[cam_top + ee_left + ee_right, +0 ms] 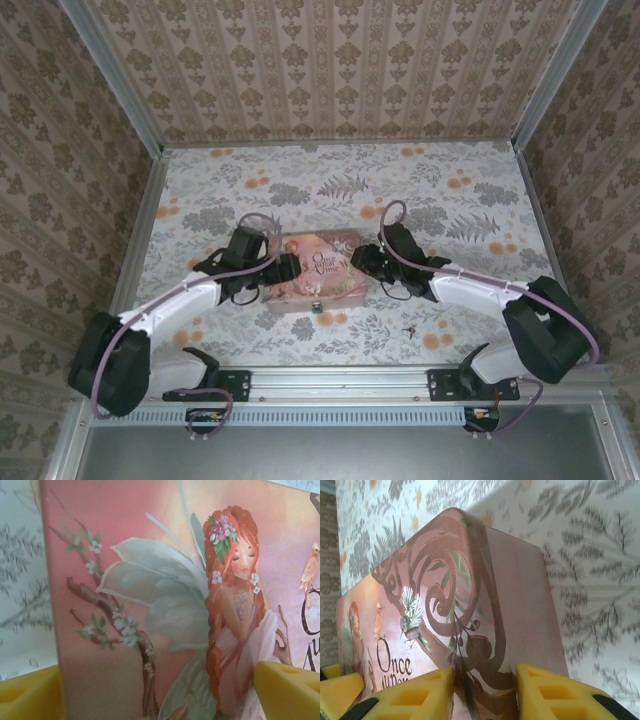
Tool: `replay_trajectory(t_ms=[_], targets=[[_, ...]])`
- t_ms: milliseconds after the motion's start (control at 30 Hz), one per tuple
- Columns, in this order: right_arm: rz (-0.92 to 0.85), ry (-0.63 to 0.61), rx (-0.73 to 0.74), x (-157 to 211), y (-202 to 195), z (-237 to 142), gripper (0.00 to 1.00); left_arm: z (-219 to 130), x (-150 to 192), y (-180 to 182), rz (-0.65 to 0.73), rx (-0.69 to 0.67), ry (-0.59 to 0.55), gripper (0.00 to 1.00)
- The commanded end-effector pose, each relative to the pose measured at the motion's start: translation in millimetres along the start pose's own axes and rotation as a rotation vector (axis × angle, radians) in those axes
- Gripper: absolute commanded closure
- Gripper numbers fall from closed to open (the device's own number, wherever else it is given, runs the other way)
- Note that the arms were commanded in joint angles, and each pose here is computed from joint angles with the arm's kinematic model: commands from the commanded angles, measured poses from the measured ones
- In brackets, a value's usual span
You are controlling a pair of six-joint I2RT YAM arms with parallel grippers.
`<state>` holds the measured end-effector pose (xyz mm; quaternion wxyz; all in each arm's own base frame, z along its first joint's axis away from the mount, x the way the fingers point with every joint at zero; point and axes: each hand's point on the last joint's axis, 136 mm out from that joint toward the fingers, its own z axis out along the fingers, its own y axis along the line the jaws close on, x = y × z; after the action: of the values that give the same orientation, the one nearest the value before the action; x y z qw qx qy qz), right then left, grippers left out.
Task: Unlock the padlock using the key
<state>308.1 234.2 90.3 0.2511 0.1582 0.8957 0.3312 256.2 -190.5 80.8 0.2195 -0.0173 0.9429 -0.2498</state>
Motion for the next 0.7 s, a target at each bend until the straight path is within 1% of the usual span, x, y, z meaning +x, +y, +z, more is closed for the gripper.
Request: replay_trajectory(t_ms=[0,100,200,233,333,367,433,467,500,533,667], targets=[[0.027,0.017,-0.07,-4,23,12,0.64,7,-23,-29,0.069,0.106,-0.03,0.08],[0.047,0.013,-0.065,-8,20,17,0.64,12,-30,-28,0.067,0.107,-0.027,0.08],[0.058,0.007,-0.061,-12,17,18,0.6,15,-32,-27,0.059,0.107,-0.025,0.08],[0.06,0.005,-0.064,-13,18,17,0.57,15,-32,-26,0.056,0.107,-0.029,0.08],[0.063,-0.004,-0.062,-18,14,11,0.4,14,-32,-19,0.024,0.098,-0.036,0.07],[0.068,-0.014,-0.059,-21,11,6,0.35,13,-33,-15,0.005,0.09,-0.044,0.06],[0.084,-0.042,-0.045,-27,1,-8,0.31,8,-36,-7,-0.03,0.076,-0.064,0.05],[0.091,-0.065,-0.036,-31,-4,-20,0.3,5,-36,-5,-0.042,0.072,-0.069,0.04],[0.101,-0.086,-0.023,-34,-12,-30,0.3,1,-43,7,-0.081,0.055,-0.09,0.04],[0.108,-0.1,-0.014,-36,-18,-40,0.29,-4,-46,11,-0.094,0.051,-0.107,0.01],[0.092,-0.117,0.084,-30,-51,-79,0.29,-21,-53,26,-0.134,0.037,-0.146,0.0]])
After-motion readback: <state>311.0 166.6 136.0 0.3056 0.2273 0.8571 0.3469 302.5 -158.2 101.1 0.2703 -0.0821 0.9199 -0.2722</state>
